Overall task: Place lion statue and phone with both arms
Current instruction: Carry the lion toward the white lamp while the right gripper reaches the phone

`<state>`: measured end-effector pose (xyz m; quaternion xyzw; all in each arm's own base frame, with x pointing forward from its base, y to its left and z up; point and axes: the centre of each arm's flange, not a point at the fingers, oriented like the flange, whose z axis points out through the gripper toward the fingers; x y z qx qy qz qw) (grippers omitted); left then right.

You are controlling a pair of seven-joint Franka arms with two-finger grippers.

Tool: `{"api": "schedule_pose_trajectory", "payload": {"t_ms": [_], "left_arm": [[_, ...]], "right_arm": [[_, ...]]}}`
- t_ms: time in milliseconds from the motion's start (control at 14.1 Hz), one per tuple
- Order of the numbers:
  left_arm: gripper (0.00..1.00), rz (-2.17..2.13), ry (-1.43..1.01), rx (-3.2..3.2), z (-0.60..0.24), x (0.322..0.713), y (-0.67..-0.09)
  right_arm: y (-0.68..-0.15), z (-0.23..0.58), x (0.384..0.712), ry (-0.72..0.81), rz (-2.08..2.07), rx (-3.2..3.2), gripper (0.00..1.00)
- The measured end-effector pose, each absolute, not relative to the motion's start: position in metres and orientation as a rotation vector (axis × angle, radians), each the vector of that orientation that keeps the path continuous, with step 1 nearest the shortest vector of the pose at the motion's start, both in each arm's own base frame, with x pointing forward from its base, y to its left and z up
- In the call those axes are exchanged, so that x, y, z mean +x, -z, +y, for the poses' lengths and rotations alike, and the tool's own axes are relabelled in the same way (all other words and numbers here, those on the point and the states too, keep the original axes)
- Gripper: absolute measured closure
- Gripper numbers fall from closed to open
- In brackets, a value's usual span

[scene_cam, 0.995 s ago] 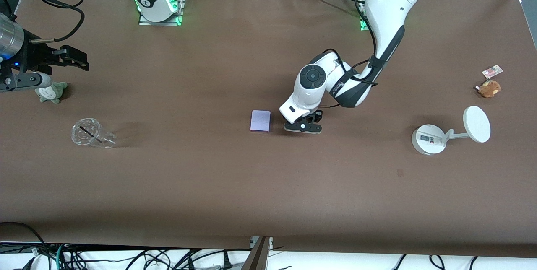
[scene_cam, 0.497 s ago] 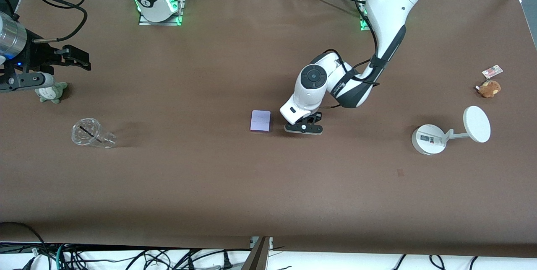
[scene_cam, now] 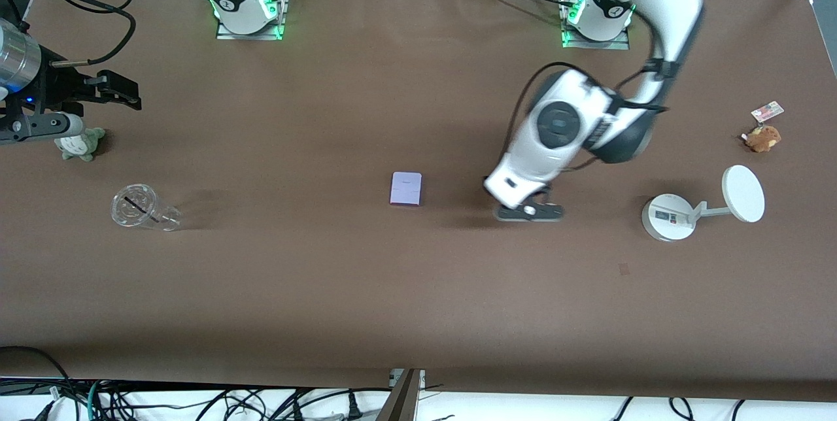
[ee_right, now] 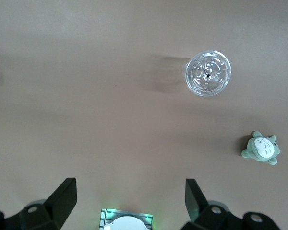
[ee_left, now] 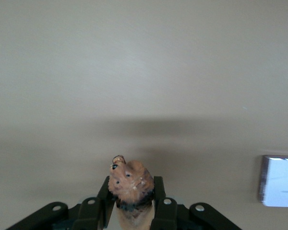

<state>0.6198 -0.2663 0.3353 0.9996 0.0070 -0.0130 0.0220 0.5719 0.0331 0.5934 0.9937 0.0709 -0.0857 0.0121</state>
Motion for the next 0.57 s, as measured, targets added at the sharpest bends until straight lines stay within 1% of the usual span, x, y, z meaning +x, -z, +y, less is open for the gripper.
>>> {"api": "schedule_pose_trajectory", "payload": {"t_ms": [213, 426, 568], "left_arm": [[0.63, -0.083, 0.056, 3.097, -0.181, 0.647, -0.333], [0.63, -0.138, 0.103, 3.09, -0.106, 0.659, -0.303], [0.63, -0.123, 0.126, 3.075, -0.072, 0.663, -0.277]], "right_arm": [[-0.593, 0.034, 0.572, 0.266, 0.223, 3.099, 0.0], [-0.591, 0.037, 0.575, 0.253, 0.23, 3.099, 0.0], [-0.584, 0.04, 0.579, 0.259, 0.239, 3.105, 0.0]]}}
